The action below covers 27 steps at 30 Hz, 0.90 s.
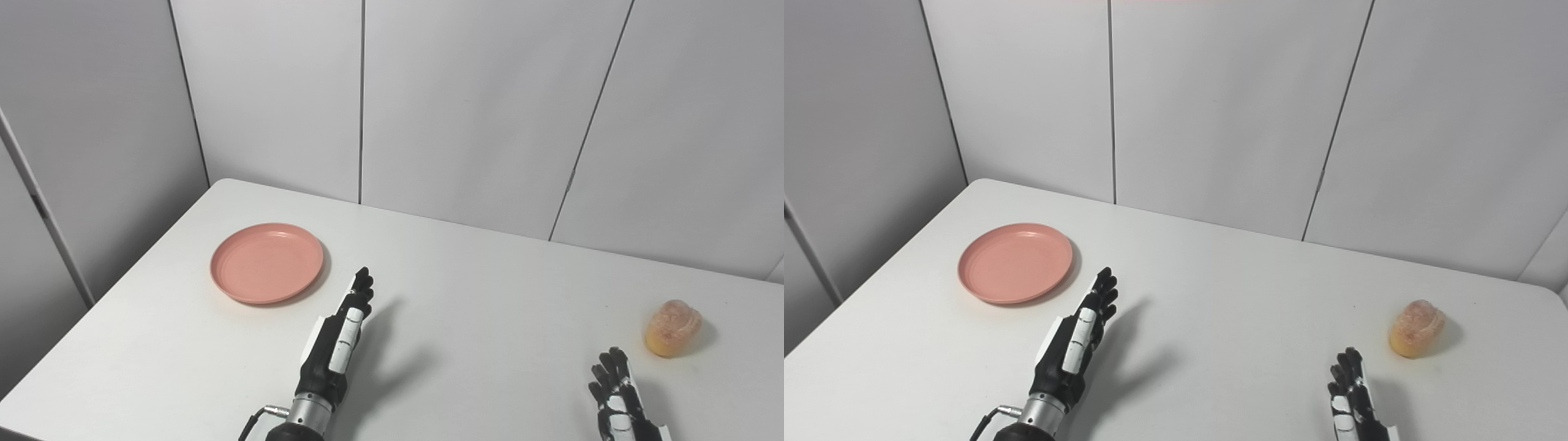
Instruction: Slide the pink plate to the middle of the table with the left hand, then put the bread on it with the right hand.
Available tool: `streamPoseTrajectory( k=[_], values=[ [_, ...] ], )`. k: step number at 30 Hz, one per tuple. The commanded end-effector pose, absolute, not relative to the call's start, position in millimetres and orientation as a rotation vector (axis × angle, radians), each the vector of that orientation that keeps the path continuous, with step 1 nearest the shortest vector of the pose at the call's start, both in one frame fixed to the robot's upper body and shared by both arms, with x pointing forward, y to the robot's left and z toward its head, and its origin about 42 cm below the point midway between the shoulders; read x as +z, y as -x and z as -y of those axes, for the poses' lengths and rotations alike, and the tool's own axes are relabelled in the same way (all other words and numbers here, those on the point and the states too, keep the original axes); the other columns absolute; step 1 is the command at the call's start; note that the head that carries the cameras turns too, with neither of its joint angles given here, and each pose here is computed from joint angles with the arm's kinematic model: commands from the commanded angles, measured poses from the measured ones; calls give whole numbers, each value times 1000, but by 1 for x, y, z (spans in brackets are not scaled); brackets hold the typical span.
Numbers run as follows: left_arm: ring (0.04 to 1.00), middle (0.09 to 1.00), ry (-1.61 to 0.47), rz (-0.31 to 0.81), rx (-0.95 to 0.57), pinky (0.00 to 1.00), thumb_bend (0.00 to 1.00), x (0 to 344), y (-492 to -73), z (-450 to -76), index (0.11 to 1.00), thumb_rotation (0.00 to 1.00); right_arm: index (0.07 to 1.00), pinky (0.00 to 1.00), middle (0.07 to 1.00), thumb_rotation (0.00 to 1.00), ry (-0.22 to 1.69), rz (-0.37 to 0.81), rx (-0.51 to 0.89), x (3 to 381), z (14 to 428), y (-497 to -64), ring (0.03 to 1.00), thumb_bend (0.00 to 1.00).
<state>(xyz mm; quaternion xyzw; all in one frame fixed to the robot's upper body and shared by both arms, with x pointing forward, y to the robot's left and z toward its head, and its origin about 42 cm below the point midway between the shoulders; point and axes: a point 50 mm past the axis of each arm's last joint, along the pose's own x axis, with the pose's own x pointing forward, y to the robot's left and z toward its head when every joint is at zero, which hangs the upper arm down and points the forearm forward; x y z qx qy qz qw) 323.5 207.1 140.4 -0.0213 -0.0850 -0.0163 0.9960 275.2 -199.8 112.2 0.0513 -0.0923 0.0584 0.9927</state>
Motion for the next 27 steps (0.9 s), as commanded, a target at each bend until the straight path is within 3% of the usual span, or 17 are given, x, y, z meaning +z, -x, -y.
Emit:
streamPoseTrajectory(
  k=[1,13,21,24,27],
  values=[
    [1000,1000,41,248,-19,1000,773,165,-334,-214,1000,1000,1000,1000,1000,840,-98,219,111,115,203,-276,1000,395],
    [968,960,-34,317,114,1000,786,197,-348,-262,957,1000,1000,1000,1000,875,-72,230,100,117,205,-274,1000,384],
    [919,920,-120,372,210,936,761,206,-371,-304,916,1000,1000,1000,1000,876,-74,224,102,119,206,-274,1000,378],
    [907,905,-171,371,262,942,787,214,-380,-322,901,1000,1000,1000,1000,878,-78,222,106,120,207,-274,1000,372],
    [884,887,-210,381,298,883,805,222,-385,-335,886,1000,1000,1000,1000,896,-77,223,106,121,207,-274,1000,358]
  ],
)
